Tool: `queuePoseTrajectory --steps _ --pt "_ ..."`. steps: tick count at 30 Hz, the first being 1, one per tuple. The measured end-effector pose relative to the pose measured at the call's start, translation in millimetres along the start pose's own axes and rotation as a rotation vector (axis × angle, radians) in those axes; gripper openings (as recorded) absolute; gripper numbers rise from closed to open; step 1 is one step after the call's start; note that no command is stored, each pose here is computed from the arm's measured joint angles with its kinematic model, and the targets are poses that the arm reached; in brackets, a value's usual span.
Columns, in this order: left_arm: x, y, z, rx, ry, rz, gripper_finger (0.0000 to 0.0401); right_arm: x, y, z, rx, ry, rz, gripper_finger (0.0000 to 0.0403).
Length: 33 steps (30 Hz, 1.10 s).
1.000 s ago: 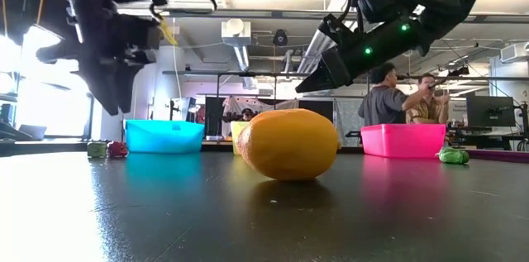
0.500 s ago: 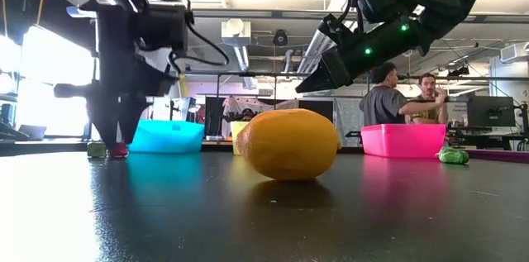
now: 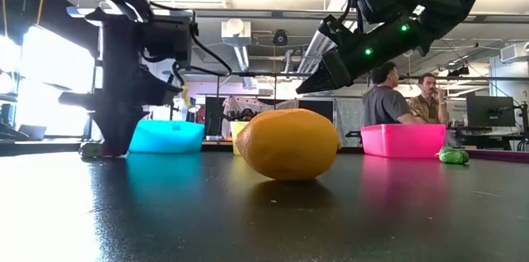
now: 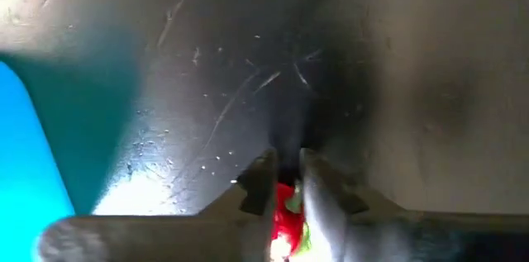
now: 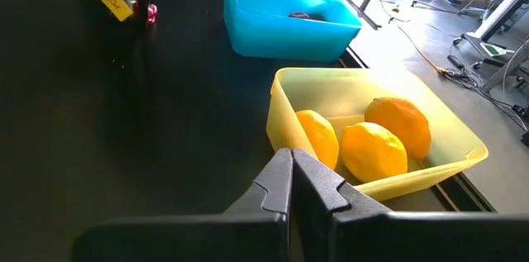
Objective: Sort produce into baskets
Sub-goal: Put the red bell pepper into the blue bin
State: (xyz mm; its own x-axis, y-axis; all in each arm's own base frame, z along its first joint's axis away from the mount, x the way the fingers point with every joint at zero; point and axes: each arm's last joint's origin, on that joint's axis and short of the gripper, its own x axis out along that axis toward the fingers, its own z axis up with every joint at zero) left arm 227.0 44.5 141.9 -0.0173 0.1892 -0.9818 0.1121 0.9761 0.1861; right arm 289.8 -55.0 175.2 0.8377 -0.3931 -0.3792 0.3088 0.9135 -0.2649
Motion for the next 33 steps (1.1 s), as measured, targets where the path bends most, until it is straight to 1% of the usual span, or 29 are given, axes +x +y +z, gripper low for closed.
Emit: queuePoseTrajectory --steps 2,3,8,11,13,15,20,23,25,27,29,33 --pt "0 2 -1 -0.008 0.001 0.008 0.0012 0 0 0 0.0 0.0 0.0 0.0" --pt "-1 3 -1 -0.012 0.0 0.017 0.0007 0 0 0 0.0 0.0 0.0 0.0" --pt "-9 9 -1 -0.023 -0.012 0.044 0.0002 0 0 0 -0.001 0.004 0.001 0.0" --pt "-20 16 3 -0.042 -0.039 0.098 0.0001 0 0 0 -0.002 0.007 0.001 0.0" --pt "-30 23 5 -0.081 -0.069 0.14 0.0001 0 0 -1 -0.002 0.009 0.002 0.0" --pt "-41 32 8 -0.143 -0.112 0.168 0.0001 0 0 -1 -0.002 0.011 0.002 0.0" --pt "-68 63 6 -0.326 -0.26 0.227 0.0001 0 0 -1 -0.001 0.013 0.002 0.0" --pt "-75 88 -3 -0.433 -0.33 0.277 0.0 0 0 -1 -0.001 0.015 0.003 0.0" --pt "-73 107 -10 -0.503 -0.36 0.304 0.0 0 0 -1 -0.001 0.015 0.003 0.0" --pt "-68 125 -15 -0.564 -0.394 0.301 0.0 0 0 -1 -0.001 0.016 0.003 0.0" --pt "-59 140 -20 -0.597 -0.407 0.288 0.0 0 0 -1 -0.001 0.017 0.003 0.0" --pt "-40 163 -27 -0.648 -0.389 0.304 0.0 0 0 -2 -0.001 0.018 0.003 0.0"
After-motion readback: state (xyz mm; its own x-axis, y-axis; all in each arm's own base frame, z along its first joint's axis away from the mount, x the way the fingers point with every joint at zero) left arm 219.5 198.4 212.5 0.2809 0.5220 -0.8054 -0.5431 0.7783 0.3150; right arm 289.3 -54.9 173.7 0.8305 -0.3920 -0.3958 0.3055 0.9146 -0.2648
